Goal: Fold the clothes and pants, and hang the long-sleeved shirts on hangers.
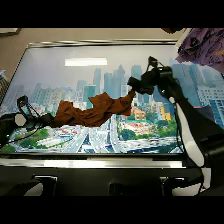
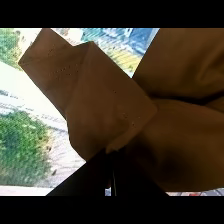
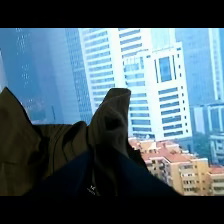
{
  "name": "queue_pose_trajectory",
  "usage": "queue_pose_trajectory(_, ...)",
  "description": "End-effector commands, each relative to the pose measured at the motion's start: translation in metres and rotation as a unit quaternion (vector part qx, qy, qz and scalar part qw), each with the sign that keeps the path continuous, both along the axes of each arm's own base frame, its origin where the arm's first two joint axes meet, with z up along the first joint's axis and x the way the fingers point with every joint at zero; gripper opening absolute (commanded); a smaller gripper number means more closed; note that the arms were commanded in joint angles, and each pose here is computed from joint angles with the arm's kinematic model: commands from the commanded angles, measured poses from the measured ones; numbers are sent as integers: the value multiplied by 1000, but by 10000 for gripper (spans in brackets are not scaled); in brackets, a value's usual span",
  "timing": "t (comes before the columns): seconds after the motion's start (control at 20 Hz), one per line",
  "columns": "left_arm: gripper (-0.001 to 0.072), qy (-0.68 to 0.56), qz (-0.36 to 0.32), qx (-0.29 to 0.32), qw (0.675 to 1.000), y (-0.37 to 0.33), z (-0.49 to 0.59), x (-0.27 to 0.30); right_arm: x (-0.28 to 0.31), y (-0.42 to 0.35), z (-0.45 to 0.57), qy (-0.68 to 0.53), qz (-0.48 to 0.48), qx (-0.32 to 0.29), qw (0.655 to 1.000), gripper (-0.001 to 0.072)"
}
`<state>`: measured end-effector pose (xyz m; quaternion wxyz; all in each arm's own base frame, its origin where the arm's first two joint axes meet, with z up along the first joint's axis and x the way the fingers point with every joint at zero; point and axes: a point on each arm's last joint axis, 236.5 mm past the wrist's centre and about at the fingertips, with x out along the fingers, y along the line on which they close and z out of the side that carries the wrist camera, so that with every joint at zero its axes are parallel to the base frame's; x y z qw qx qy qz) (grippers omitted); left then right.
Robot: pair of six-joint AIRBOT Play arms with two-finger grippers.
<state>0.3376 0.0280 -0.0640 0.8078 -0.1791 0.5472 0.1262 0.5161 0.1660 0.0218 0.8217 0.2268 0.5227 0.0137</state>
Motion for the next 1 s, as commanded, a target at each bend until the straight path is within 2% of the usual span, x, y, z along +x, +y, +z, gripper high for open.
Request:
queue_pose_trajectory(0.0,15,10,0,-1,1000,0,-4,-3,-7,-50,12,37,-1,52,998,399)
queue_pose_trajectory(0.05,15,12,0,-1,1000,0,-5,-4,-16,-64,11,52,26,61,996,419)
queue_pose_trajectory(0.2,14,18,0,-2,1000,-1,-6,-7,-45,-106,-7,94,75,86,989,419)
queue_pose_trajectory(0.35,15,18,0,-2,1000,0,-6,-7,-75,-89,-36,119,105,176,972,419)
queue_pose_trajectory(0.45,15,17,0,-2,1000,0,-6,-7,-86,-69,-59,126,108,202,965,419)
queue_pose_trajectory(0.95,15,17,0,-2,1000,0,-6,-7,-83,22,-121,100,144,153,973,414)
